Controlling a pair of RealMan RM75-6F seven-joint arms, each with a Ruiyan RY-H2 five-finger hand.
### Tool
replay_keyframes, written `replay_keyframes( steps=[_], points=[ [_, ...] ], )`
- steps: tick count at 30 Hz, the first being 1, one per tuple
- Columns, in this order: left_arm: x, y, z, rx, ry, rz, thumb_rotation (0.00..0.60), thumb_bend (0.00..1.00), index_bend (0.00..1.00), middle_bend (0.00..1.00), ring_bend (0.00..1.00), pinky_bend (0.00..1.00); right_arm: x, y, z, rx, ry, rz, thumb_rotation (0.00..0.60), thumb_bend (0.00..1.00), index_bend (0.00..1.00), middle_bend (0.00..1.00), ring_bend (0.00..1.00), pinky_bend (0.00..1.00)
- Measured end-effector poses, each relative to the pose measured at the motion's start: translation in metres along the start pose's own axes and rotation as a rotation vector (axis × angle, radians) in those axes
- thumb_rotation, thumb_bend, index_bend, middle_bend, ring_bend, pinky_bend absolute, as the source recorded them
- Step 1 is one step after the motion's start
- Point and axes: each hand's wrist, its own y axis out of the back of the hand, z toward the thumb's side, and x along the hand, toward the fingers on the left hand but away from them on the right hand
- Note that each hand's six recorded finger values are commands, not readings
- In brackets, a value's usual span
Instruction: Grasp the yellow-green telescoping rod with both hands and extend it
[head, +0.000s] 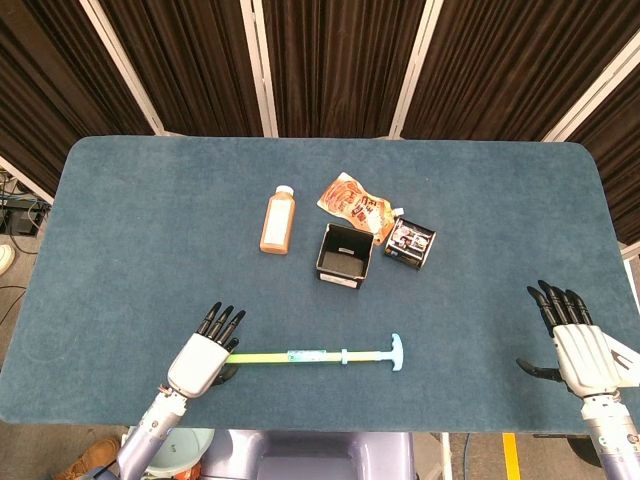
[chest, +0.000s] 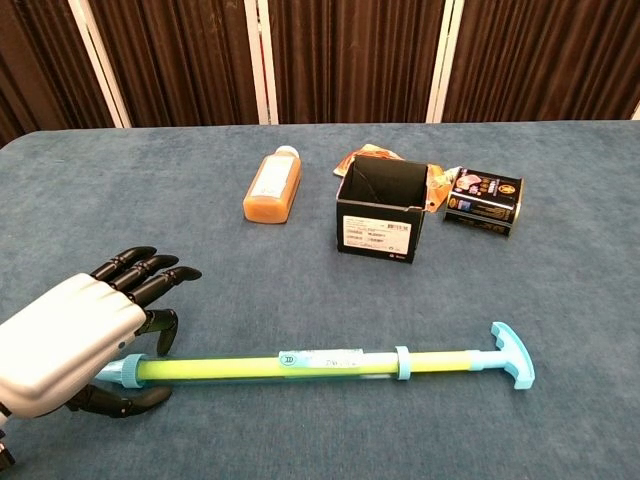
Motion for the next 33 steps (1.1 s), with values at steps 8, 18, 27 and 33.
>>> replay_keyframes(
  steps=[8, 18, 27, 33],
  points=[
    [0.002, 0.002, 0.001, -0.008, -0.006, 0.006, 0.6, 0.46, 0.59, 0.12, 0.05, 0.05, 0.0, -0.007, 0.008, 0.01, 0.03, 0.014, 0.6, 0.12, 0.07, 0.0, 0.0, 0.0],
    [-0.004, 0.015, 0.01, -0.047, -0.075, 0.029, 0.6, 0.46, 0.61, 0.14, 0.05, 0.05, 0.007, -0.048, 0.048, -0.007, 0.154, 0.089, 0.6, 0.19, 0.24, 0.0, 0.0, 0.0],
    [-0.017, 0.024, 0.027, -0.11, -0.187, 0.038, 0.6, 0.45, 0.63, 0.15, 0.05, 0.05, 0.021, -0.082, 0.082, -0.012, 0.235, 0.121, 0.6, 0.22, 0.26, 0.0, 0.0, 0.0],
    [-0.024, 0.027, 0.039, -0.146, -0.241, 0.042, 0.6, 0.44, 0.63, 0.15, 0.05, 0.05, 0.025, -0.091, 0.103, -0.044, 0.277, 0.12, 0.6, 0.24, 0.27, 0.0, 0.0, 0.0]
  ],
)
